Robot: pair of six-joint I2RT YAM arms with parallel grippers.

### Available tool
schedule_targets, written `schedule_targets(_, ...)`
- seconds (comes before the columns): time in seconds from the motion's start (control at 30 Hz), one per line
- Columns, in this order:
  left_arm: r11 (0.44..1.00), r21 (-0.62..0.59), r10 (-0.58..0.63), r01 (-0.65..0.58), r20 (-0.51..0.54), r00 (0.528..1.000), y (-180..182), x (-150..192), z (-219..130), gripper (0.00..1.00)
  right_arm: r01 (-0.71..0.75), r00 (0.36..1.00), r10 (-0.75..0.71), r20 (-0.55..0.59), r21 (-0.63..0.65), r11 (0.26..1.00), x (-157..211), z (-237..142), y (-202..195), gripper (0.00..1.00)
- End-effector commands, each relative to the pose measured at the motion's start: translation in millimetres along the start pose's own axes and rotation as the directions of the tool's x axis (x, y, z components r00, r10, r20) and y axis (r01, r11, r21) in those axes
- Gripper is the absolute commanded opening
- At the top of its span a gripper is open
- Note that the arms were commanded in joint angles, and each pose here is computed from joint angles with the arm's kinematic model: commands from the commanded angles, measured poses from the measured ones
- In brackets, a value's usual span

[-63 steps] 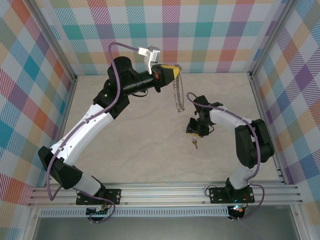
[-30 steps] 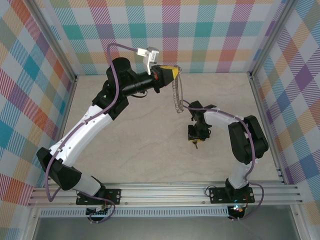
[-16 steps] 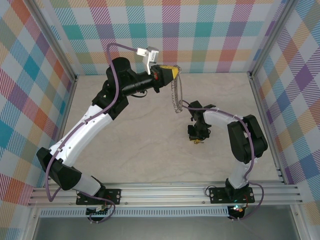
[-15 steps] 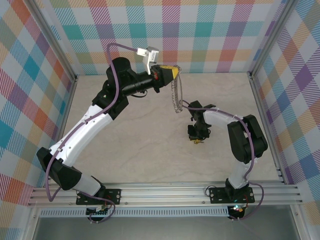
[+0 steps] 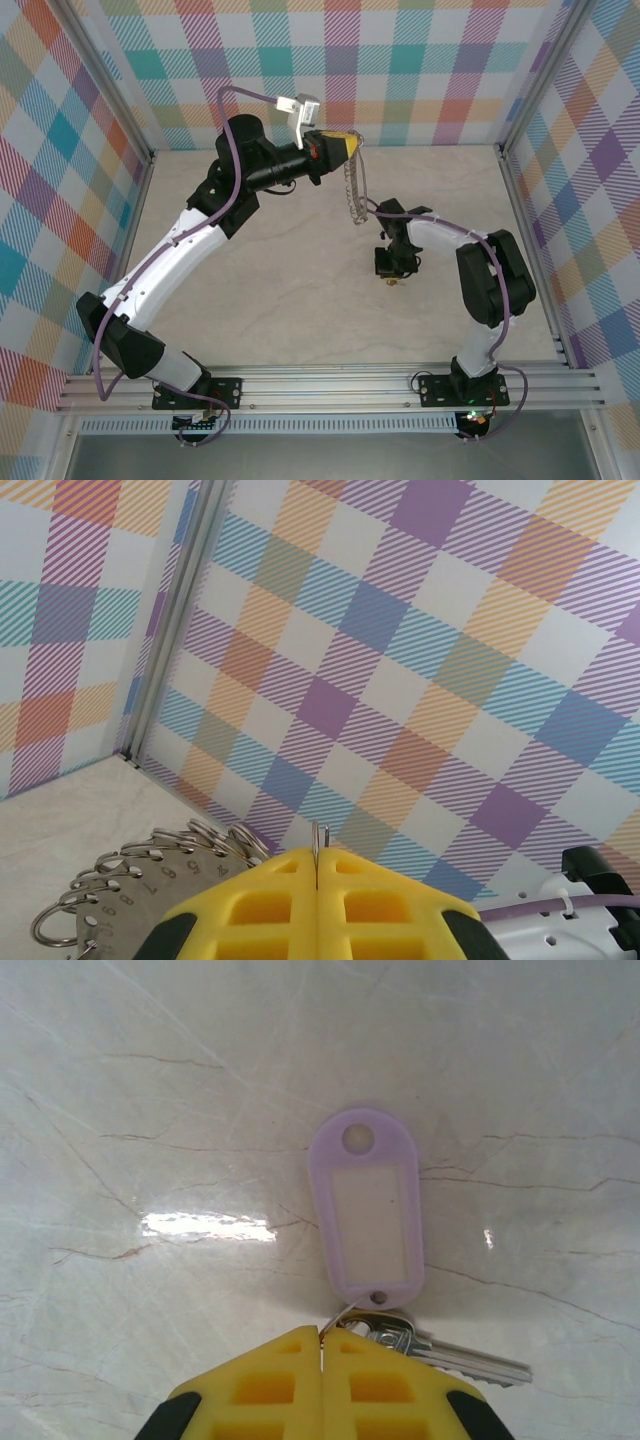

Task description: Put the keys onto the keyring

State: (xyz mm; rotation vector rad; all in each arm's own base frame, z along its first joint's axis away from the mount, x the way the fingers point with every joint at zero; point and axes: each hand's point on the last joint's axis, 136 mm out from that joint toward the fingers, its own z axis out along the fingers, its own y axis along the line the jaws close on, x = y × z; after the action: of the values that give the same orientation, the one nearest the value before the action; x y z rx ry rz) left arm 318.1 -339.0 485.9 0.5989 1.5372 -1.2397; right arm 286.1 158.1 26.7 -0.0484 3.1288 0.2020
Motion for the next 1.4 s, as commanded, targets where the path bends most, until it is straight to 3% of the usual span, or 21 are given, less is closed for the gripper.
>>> schedule_targets(0.0,0.999,0.018,0.032,-0.034,0.085,0.996,-8.3,-26.3,-4.4,0.0,-0.024,0.999,0.027,0.035,-0.078,0.997,-5.0,-22.4,12.4,0.0)
schedule_targets(0.4,0.999,0.017,0.031,-0.033,0.083,0.996,-7.9,-25.0,-4.4,0.0,-0.17,0.982,0.189,0.02,-0.353,0.92,-12.9,-38.0,27.8,0.0)
schedule_targets(0.83,0.999,0.018,0.032,-0.034,0.087,0.996,-10.8,-24.6,-9.6,0.0,-0.212,0.974,0.221,-0.053,-0.561,0.801,-10.2,-28.5,38.9,0.0)
schedule_targets(1.37,0.999,0.014,0.042,-0.044,0.097,0.994,-12.9,-28.0,-14.1,0.0,-0.296,0.955,0.257,-0.147,-0.5,0.814,-5.1,9.0,22.4,0.0)
